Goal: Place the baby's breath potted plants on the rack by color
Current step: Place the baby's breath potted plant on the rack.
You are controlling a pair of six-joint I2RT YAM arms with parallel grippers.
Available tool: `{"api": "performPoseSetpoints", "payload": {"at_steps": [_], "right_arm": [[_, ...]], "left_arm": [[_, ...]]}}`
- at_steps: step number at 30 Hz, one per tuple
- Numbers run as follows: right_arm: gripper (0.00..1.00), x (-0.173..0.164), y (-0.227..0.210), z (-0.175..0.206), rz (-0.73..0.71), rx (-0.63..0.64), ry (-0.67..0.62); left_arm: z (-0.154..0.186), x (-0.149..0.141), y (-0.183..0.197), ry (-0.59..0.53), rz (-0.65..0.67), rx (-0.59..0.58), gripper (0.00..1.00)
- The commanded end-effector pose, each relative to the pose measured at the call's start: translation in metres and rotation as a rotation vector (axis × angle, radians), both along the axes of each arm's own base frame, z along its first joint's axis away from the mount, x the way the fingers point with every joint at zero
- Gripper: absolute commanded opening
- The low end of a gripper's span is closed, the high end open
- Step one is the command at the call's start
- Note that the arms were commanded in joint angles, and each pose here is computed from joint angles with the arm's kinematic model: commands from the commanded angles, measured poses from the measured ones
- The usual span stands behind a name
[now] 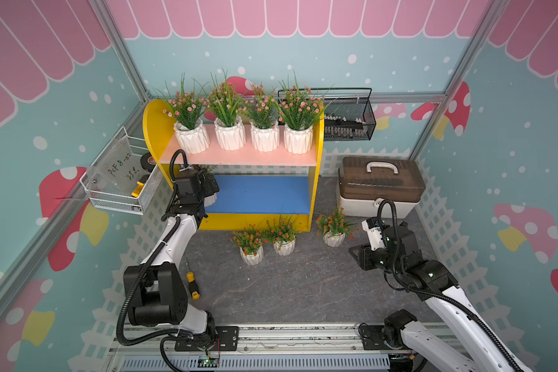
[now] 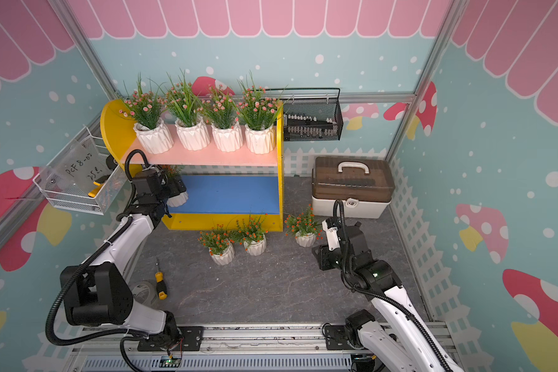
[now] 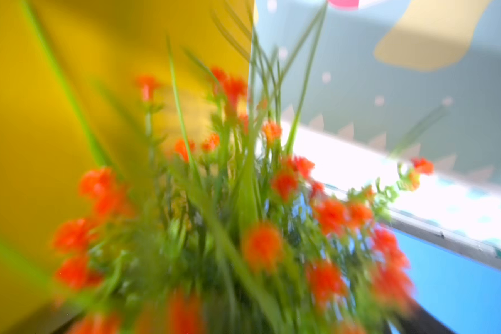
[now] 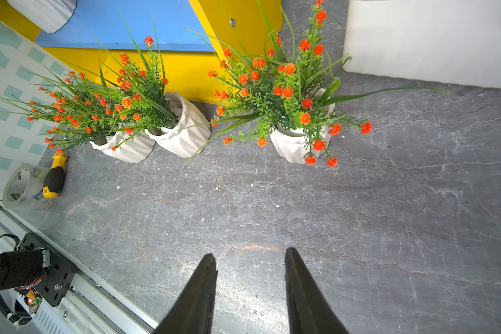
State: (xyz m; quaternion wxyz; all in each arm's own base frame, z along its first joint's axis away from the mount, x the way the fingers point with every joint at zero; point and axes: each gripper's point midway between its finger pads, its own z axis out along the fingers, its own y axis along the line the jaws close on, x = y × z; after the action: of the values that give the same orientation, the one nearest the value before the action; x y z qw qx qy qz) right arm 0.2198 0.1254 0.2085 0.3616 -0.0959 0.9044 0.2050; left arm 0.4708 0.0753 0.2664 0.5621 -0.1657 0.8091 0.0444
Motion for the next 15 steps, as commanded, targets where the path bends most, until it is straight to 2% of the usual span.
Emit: {"api": "performPoseSetpoints", "payload": {"at_steps": [1, 15], "right_arm": [[0.39, -0.003, 0.0, -0.001, 0.017, 0.001, -0.007], [0.42, 0.0, 0.015, -0.008, 0.066, 0.052, 0.018]], "left_arm": [[0.007, -0.011, -0.008, 0.0, -0.04, -0.021, 0.99], [-0.015, -0.064, -0.053, 0.085, -0.145, -0.07, 0.98]]}}
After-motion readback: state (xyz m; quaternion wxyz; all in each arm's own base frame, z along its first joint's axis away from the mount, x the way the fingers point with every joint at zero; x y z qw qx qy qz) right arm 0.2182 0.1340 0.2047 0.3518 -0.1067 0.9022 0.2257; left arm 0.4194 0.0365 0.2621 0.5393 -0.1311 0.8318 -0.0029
